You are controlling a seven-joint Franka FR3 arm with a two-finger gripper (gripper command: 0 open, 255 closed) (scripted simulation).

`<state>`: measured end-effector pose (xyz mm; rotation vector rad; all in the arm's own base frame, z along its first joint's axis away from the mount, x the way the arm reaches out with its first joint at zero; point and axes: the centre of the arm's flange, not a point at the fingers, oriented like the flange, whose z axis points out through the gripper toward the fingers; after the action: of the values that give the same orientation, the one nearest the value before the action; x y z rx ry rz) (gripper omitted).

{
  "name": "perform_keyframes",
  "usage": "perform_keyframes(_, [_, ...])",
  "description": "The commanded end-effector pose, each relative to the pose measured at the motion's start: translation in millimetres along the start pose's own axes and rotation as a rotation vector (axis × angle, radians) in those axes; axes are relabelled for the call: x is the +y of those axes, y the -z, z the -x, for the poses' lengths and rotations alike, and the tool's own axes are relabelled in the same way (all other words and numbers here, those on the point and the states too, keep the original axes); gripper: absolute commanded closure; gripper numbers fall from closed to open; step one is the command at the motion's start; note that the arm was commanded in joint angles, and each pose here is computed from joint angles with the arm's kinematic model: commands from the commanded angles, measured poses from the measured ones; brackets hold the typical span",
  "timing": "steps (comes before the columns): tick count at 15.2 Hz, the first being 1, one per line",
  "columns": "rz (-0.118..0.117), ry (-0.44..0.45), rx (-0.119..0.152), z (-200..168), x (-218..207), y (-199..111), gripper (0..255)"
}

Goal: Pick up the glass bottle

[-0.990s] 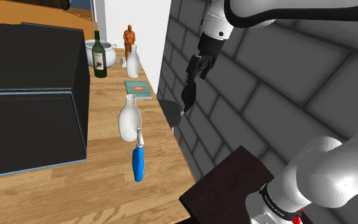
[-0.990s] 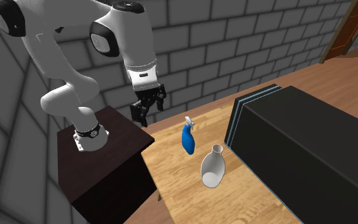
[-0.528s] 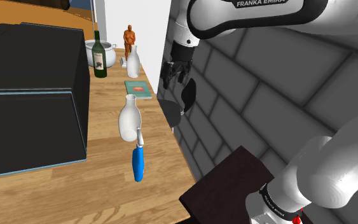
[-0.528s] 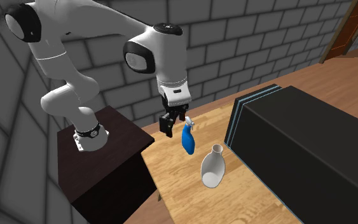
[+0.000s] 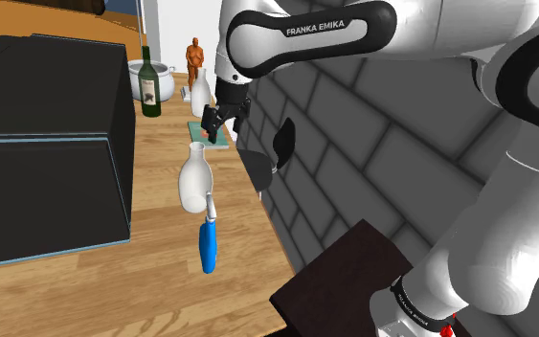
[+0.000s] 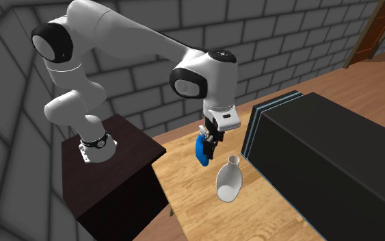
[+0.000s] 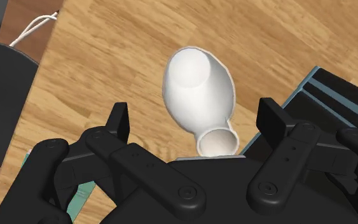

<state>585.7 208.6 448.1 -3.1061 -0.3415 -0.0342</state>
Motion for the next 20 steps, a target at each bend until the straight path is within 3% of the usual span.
perform_keyframes(1, [0.003,0.004,-0.004,-21,-11,-14,0])
perform_keyframes(6, [0.008,0.014,-0.014,-67,-34,-45,0])
perform_keyframes(15, [0.008,0.014,-0.014,-66,-34,-85,0])
perform_keyframes(16, [0.008,0.014,-0.014,-66,-35,-85,255])
perform_keyframes(20, [0.008,0.014,-0.014,-66,-35,-85,255])
